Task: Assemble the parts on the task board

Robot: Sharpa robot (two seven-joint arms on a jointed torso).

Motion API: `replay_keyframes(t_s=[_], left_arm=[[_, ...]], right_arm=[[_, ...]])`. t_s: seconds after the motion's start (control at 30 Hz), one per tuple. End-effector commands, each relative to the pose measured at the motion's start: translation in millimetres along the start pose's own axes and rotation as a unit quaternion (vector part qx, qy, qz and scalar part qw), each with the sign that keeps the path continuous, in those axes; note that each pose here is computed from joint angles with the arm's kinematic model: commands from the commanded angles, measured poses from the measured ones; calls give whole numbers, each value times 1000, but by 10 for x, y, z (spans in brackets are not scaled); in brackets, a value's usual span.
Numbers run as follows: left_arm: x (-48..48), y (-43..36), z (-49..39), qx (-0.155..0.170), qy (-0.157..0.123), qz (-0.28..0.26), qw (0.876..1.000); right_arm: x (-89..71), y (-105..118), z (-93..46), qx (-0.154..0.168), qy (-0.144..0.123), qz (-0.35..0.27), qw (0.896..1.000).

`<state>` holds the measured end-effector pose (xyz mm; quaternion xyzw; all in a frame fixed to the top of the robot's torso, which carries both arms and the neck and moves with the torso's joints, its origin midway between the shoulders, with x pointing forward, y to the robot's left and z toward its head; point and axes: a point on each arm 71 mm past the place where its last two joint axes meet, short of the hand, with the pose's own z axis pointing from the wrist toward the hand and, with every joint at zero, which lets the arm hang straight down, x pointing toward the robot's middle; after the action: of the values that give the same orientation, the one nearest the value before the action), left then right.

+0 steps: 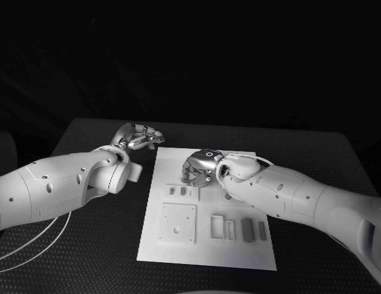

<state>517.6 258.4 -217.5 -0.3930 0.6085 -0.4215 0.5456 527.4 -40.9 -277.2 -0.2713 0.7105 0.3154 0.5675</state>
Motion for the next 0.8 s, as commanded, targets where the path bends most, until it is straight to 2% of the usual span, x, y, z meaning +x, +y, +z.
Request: replay_keyframes(t_s=[0.03,0.4,0.8], left_arm=[[11,-21,4,5,1,-1,1000],[14,-19,1,3,4,-2,1000],[18,-15,-4,1,8,-3,1000]], right_arm=[[84,-28,-32,6,19,-8,1000],[44,-81,-65,18,-15,-11,1000],[24,-112,-102,24,-32,5,999]])
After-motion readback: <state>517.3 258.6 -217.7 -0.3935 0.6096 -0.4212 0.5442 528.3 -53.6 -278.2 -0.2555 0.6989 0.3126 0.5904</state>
